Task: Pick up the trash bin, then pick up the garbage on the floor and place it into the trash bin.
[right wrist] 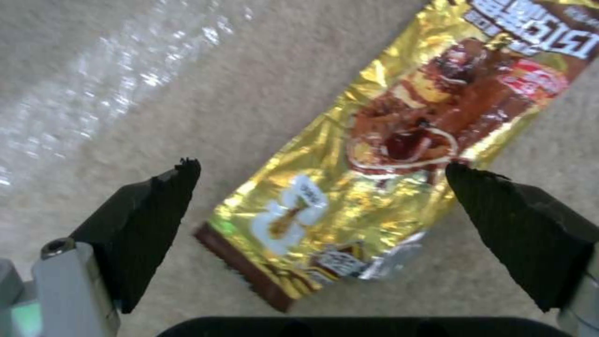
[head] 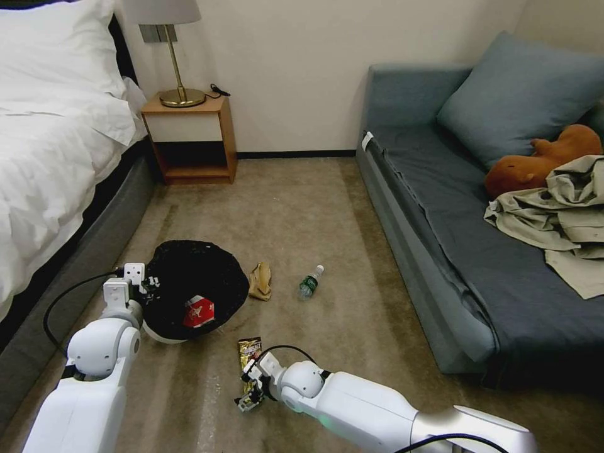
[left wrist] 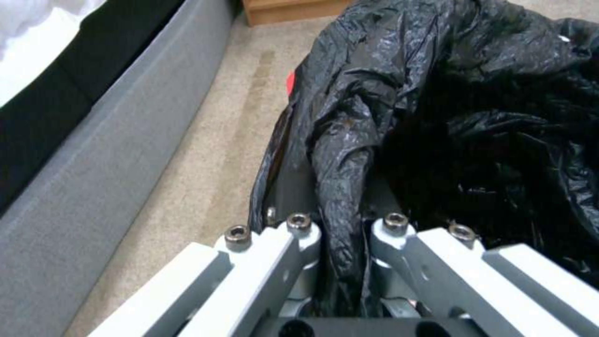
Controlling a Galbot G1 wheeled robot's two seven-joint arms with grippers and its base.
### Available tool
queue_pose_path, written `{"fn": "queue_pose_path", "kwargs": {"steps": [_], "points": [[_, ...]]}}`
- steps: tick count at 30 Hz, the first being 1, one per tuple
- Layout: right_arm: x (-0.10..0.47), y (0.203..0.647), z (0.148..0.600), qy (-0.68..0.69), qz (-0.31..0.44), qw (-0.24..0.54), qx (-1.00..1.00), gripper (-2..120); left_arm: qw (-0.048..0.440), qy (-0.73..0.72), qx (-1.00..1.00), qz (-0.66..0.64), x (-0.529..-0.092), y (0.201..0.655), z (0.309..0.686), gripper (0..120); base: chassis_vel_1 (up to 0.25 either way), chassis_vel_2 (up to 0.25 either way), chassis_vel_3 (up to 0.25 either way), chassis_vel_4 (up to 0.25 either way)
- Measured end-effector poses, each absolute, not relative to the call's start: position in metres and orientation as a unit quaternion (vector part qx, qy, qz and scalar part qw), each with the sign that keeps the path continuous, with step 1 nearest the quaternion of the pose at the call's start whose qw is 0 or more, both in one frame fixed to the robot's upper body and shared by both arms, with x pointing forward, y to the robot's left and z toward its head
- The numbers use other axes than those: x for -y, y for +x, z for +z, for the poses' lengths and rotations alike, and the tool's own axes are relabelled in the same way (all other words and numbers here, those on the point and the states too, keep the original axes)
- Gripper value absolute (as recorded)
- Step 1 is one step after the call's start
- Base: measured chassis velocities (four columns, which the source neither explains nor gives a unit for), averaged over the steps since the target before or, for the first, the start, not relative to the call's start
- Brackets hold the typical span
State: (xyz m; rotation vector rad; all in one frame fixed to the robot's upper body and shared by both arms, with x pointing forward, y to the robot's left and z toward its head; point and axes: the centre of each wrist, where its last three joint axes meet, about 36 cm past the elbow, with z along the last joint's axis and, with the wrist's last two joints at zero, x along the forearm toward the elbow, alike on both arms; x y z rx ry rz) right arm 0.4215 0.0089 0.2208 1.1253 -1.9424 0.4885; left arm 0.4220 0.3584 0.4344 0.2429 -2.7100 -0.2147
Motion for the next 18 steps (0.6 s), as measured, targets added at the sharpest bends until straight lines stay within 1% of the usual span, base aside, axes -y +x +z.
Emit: {"fn": "queue_pose_path", "kwargs": {"steps": [11, 13, 15, 16, 17, 18], "points": [[0.008, 0.427, 0.216, 0.441, 0.215, 0.407, 0.771, 99, 0.203, 0.085, 0.973, -0.075, -0.354, 0.421, 0.434, 4, 0.000, 0.000, 0.000, 0.000], [0.011, 0.430, 0.216, 0.440, 0.216, 0.407, 0.771, 96, 0.203, 0.084, 0.973, -0.074, -0.352, 0.420, 0.432, 4, 0.000, 0.000, 0.000, 0.000], [0.011, 0.431, 0.217, 0.440, 0.216, 0.407, 0.771, 95, 0.203, 0.083, 0.973, -0.074, -0.351, 0.420, 0.431, 4, 0.000, 0.000, 0.000, 0.000], [0.011, 0.432, 0.217, 0.440, 0.216, 0.407, 0.770, 90, 0.204, 0.082, 0.973, -0.074, -0.350, 0.420, 0.430, 4, 0.000, 0.000, 0.000, 0.000], [0.011, 0.432, 0.217, 0.440, 0.216, 0.407, 0.770, 90, 0.204, 0.082, 0.973, -0.074, -0.350, 0.420, 0.430, 4, 0.000, 0.000, 0.000, 0.000], [0.012, 0.433, 0.217, 0.440, 0.216, 0.408, 0.770, 84, 0.204, 0.081, 0.973, -0.074, -0.349, 0.419, 0.429, 4, 0.000, 0.000, 0.000, 0.000]]}}
